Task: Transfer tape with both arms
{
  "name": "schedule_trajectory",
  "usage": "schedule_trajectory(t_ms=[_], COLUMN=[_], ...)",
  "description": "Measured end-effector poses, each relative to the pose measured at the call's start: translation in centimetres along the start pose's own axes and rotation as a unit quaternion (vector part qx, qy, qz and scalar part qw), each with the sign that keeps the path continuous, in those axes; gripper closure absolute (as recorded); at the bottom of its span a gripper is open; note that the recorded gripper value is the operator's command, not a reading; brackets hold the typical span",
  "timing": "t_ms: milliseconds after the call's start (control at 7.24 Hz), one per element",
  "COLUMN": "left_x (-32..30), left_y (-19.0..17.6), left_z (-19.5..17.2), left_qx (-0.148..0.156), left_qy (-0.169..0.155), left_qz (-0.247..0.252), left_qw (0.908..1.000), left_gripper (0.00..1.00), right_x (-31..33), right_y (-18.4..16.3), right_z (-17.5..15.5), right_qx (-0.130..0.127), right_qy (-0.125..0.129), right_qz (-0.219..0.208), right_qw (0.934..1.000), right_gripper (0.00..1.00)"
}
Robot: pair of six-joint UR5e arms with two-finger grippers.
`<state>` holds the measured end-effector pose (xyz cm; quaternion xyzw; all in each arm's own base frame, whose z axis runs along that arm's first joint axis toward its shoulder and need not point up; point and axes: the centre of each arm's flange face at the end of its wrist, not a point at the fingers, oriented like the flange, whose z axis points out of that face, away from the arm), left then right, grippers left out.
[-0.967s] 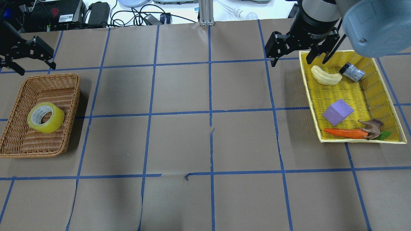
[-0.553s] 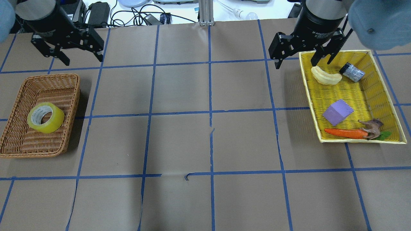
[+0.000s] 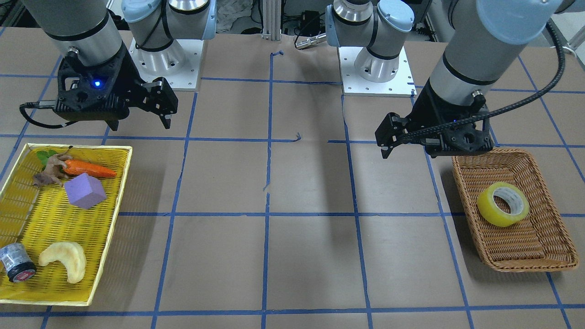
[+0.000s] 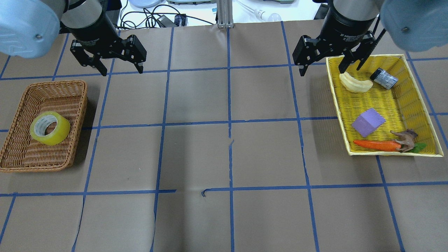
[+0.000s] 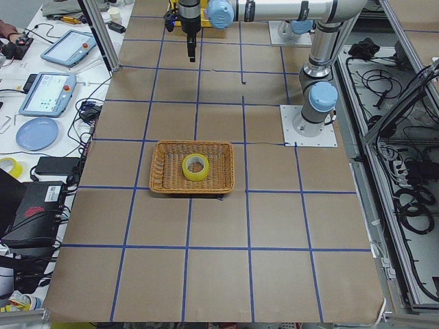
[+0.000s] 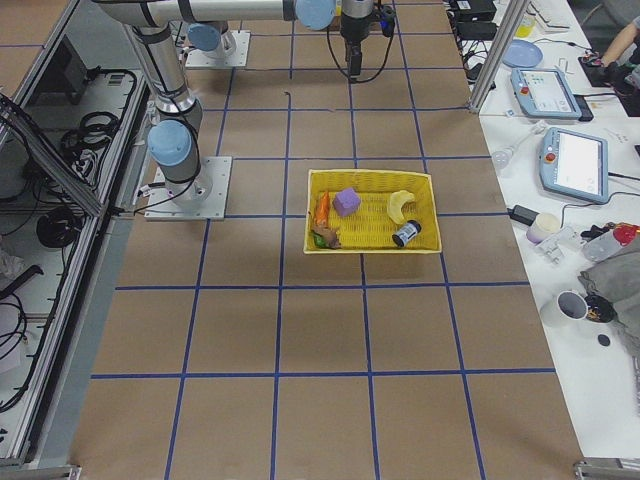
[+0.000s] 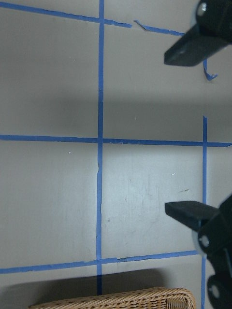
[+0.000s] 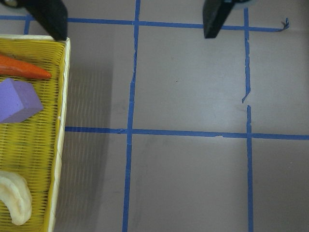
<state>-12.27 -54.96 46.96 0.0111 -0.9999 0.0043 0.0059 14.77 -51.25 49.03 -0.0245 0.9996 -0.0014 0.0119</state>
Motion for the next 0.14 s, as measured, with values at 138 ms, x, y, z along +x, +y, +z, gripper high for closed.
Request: schedule_trajectory(t_ms=[138], left_x=[0.13], left_y=[0.34], left_z=[-0.15], left_qx=[0.001], left_qy=[0.0], left_qz=[0.003], left_qw=[1.0], left_gripper=[0.0], right_x=[-0.01], right_y=[0.01], right_z=[0.06], right_qx=[0.0], right_qy=[0.0], right_qz=[0.0], right_qw=[1.0], right_gripper=[0.0])
